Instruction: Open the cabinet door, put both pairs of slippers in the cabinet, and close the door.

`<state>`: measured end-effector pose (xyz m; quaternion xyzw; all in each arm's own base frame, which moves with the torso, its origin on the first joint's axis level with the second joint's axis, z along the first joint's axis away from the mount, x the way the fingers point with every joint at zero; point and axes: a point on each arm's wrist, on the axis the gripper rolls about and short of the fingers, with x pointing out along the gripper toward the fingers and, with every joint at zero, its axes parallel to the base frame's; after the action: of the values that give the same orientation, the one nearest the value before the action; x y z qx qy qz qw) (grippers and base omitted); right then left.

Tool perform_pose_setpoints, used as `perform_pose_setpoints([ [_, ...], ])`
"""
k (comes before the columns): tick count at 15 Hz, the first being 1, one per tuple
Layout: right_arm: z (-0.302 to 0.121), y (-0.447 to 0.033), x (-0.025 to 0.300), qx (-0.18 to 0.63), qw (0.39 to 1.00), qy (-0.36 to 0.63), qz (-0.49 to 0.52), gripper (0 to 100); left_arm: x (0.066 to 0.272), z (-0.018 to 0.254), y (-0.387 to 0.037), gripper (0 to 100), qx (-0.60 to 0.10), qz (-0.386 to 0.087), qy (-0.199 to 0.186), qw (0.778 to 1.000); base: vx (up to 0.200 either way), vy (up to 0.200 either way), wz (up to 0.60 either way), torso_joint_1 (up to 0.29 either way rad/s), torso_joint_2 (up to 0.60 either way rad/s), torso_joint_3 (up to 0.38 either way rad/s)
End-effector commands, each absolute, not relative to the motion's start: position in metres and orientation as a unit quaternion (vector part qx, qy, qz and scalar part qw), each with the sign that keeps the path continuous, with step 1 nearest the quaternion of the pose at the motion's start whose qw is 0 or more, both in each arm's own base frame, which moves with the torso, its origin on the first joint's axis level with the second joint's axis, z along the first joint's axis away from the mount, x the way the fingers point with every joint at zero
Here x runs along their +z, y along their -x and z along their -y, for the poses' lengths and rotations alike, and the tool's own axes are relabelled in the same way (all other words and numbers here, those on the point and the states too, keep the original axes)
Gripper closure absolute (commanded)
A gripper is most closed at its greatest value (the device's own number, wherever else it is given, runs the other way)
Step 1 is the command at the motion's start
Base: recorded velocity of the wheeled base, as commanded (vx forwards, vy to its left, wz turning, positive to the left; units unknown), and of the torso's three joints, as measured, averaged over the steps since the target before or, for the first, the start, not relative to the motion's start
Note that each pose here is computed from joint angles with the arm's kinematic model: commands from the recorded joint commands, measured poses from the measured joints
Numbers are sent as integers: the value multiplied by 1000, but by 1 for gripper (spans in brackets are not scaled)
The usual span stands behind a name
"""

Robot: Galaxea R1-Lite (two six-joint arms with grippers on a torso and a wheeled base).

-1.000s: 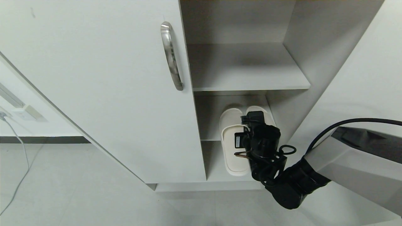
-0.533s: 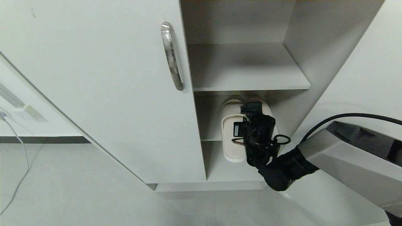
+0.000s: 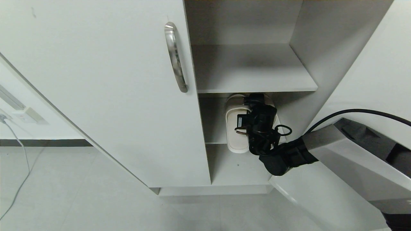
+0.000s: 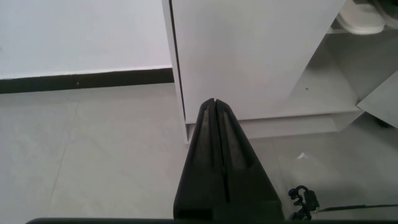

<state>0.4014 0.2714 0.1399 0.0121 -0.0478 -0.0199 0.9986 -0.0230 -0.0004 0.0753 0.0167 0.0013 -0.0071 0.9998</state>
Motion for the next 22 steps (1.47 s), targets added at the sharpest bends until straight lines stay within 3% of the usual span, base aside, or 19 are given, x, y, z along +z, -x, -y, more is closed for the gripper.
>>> perform_pose_setpoints([
  [1,-270,-412,135,-17,999,-8,44,100,75,0,23,100,-7,-2,-17,1000,0,0,0,0,0,0],
  [5,-268,-420,143,-11,999,-7,44,100,75,0,23,100,-7,-2,-17,1000,0,0,0,0,0,0],
  [19,-274,-427,126,-12,999,1,33,100,75,0,23,100,-7,-2,-17,1000,0,0,0,0,0,0],
  [20,-274,-428,125,-12,999,2,33,0,75,0,23,100,-7,-2,-17,1000,0,0,0,0,0,0],
  [22,-273,-427,123,-12,999,5,29,0,75,0,23,100,-7,-2,-17,1000,0,0,0,0,0,0],
])
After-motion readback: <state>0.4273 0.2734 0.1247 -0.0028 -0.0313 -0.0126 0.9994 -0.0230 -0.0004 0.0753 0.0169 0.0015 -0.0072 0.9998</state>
